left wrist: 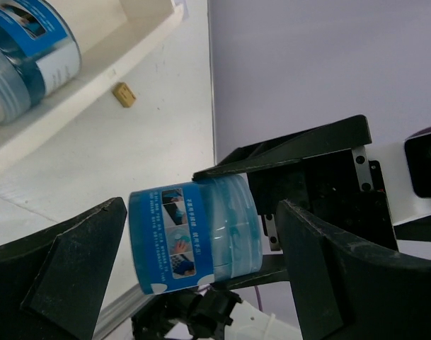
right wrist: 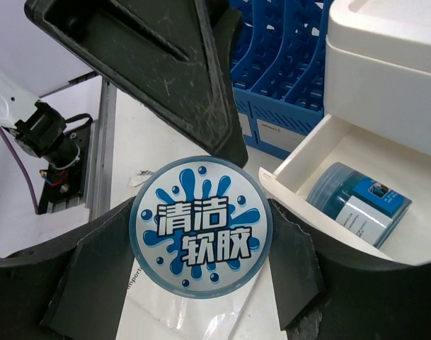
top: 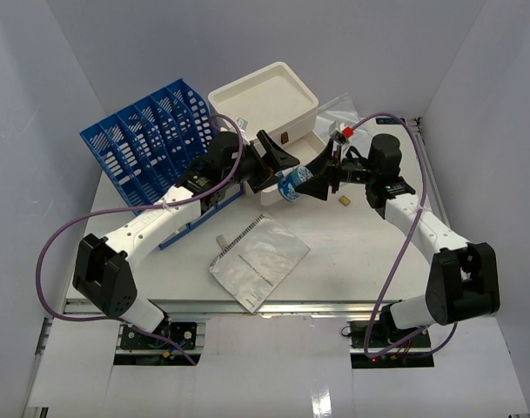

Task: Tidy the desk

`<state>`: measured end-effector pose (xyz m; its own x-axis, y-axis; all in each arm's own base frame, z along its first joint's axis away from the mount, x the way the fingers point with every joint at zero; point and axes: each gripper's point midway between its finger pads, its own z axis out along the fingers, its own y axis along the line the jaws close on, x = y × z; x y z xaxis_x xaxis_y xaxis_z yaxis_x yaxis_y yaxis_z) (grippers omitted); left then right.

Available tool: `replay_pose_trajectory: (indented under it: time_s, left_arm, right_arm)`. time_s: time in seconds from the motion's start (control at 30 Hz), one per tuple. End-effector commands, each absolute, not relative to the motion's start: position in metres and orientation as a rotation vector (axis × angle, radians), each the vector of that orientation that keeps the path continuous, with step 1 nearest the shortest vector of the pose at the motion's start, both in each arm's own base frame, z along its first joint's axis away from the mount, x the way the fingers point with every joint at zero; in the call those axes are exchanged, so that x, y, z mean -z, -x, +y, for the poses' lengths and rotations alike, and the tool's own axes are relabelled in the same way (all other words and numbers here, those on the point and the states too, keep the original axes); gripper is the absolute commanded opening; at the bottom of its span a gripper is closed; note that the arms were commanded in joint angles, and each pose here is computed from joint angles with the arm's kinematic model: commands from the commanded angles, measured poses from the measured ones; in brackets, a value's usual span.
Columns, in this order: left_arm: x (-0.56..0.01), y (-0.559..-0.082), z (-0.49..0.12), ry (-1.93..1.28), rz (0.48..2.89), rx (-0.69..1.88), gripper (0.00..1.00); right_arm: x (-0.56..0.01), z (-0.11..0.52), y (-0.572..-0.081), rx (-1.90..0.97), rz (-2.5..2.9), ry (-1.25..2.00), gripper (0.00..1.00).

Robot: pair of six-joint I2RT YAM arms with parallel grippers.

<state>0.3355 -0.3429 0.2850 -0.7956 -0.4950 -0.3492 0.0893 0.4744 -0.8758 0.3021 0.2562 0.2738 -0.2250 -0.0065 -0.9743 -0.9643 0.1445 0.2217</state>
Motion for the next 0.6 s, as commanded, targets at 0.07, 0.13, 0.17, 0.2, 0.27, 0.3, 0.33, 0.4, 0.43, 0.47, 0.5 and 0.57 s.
replay_pose_trajectory:
  time_s: [0.07, 0.13, 0.17, 0.2, 0.27, 0.3, 0.33, 0.4, 0.43, 0.47, 0.5, 0.57]
  left_arm:
    - [-0.296, -0.307, -0.349, 0.255, 2.176, 1.472, 0.98]
    - [-0.293, -0.303, -0.348, 0.243, 2.189, 1.479, 0.98]
    - [-0.290, -0.300, -0.349, 0.229, 2.204, 1.482, 0.98]
    - [-0.289, -0.298, -0.349, 0.219, 2.213, 1.482, 0.98]
    - [-0.285, -0.297, -0.350, 0.192, 2.229, 1.477, 0.98]
    - [-0.283, -0.296, -0.351, 0.190, 2.239, 1.478, 0.96]
    - [-0.281, -0.296, -0.351, 0.179, 2.246, 1.472, 0.91]
    - [-0.277, -0.297, -0.352, 0.151, 2.257, 1.459, 0.71]
    - [-0.276, -0.297, -0.352, 0.136, 2.262, 1.452, 0.62]
    - [-0.274, -0.297, -0.353, 0.128, 2.268, 1.444, 0.54]
    - [-0.272, -0.298, -0.353, 0.123, 2.275, 1.431, 0.43]
    - [-0.267, -0.301, -0.353, 0.116, 2.290, 1.404, 0.21]
  right_arm:
    - [-0.296, 0.261, -0.298, -1.141, 1.333, 1.079, 0.18]
    - [-0.297, 0.263, -0.301, -1.108, 1.324, 1.090, 0.18]
    - [-0.297, 0.265, -0.301, -1.084, 1.318, 1.107, 0.18]
    - [-0.295, 0.268, -0.300, -1.074, 1.317, 1.122, 0.18]
    - [-0.291, 0.270, -0.298, -1.062, 1.332, 1.138, 0.18]
    - [-0.291, 0.272, -0.298, -1.058, 1.332, 1.143, 0.19]
    - [-0.290, 0.273, -0.298, -1.054, 1.332, 1.146, 0.19]
    - [-0.288, 0.275, -0.297, -1.046, 1.332, 1.155, 0.22]
    - [-0.286, 0.275, -0.297, -1.043, 1.338, 1.156, 0.25]
    - [-0.285, 0.276, -0.297, -1.040, 1.342, 1.158, 0.27]
    - [-0.284, 0.276, -0.297, -1.035, 1.343, 1.163, 0.30]
    - [-0.283, 0.276, -0.296, -1.019, 1.340, 1.176, 0.43]
